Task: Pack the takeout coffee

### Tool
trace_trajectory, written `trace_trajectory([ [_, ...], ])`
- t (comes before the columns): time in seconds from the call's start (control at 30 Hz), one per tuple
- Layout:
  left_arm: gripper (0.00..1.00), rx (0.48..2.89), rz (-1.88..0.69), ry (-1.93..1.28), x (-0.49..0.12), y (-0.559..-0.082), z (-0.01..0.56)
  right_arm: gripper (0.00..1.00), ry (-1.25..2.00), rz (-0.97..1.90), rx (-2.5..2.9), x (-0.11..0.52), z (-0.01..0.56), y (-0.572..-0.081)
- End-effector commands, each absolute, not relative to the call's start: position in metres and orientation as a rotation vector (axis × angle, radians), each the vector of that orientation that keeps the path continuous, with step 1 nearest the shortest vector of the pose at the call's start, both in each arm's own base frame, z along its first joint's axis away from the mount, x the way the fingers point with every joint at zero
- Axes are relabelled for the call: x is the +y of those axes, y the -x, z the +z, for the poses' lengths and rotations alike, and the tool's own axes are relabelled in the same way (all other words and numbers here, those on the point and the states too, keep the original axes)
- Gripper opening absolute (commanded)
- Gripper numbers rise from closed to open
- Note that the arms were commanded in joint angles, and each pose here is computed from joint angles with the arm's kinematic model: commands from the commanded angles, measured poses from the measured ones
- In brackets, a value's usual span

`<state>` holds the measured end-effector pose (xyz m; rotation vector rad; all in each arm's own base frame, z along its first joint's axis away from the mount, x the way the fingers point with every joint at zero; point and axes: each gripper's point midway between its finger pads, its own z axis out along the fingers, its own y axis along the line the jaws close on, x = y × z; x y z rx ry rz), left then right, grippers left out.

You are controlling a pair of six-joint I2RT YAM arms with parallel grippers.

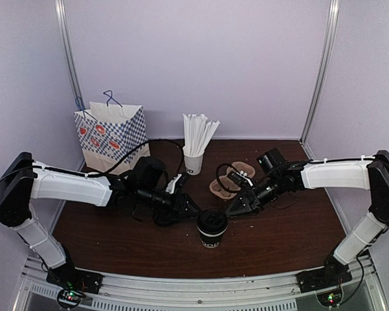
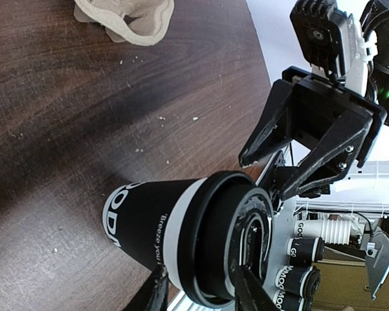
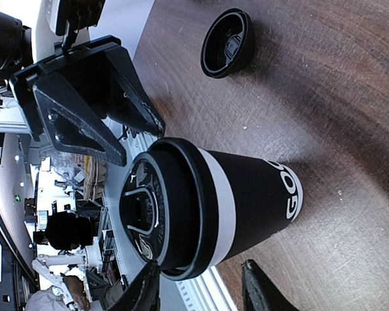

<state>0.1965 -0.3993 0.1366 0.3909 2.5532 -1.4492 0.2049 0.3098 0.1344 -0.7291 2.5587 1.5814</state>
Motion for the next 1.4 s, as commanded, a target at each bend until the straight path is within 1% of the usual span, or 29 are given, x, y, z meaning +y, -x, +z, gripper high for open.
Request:
trace_trajectory([
  [0.0, 0.35, 2.534, -1.492, -0.420, -0.407, -0.193, 0.136, 0.42, 0.742, 1.617, 2.554, 0.315, 0.132, -0.201],
  [0.23, 0.33, 2.580, -1.475, -0.417, -0.406, -0.191, 0.124, 0.40, 0.739, 1.636, 2.605, 0.316, 0.119, -0.192],
  [0.37, 0.31, 2.603, -1.465, -0.417, -0.405, -0.189, 0.117, 0.37, 0.744, 1.629, 2.629, 0.316, 0.113, -0.188],
  [0.47, 0.31, 2.606, -1.460, -0.419, -0.404, -0.189, 0.116, 0.35, 0.753, 1.589, 2.667, 0.313, 0.106, -0.185],
  [0.53, 0.34, 2.602, -1.466, -0.430, -0.407, -0.189, 0.118, 0.35, 0.767, 1.573, 2.677, 0.311, 0.105, -0.184],
  [0.6, 0.34, 2.594, -1.471, -0.449, -0.410, -0.190, 0.121, 0.37, 0.773, 1.593, 2.667, 0.312, 0.110, -0.184],
  [0.73, 0.35, 2.578, -1.477, -0.480, -0.417, -0.191, 0.127, 0.45, 0.783, 1.705, 2.605, 0.317, 0.131, -0.185],
  [1.0, 0.35, 2.557, -1.464, -0.515, -0.426, -0.198, 0.134, 0.48, 0.762, 1.804, 2.522, 0.318, 0.149, -0.185],
  [1.13, 0.36, 2.544, -1.471, -0.529, -0.430, -0.200, 0.138, 0.60, 0.757, 1.809, 2.529, 0.318, 0.149, -0.185],
  [1.2, 0.38, 2.542, -1.466, -0.536, -0.431, -0.201, 0.140, 0.60, 0.753, 1.772, 2.542, 0.316, 0.146, -0.186],
  [1.37, 0.41, 2.519, -1.454, -0.542, -0.431, -0.203, 0.145, 0.53, 0.771, 1.685, 2.574, 0.311, 0.140, -0.186],
])
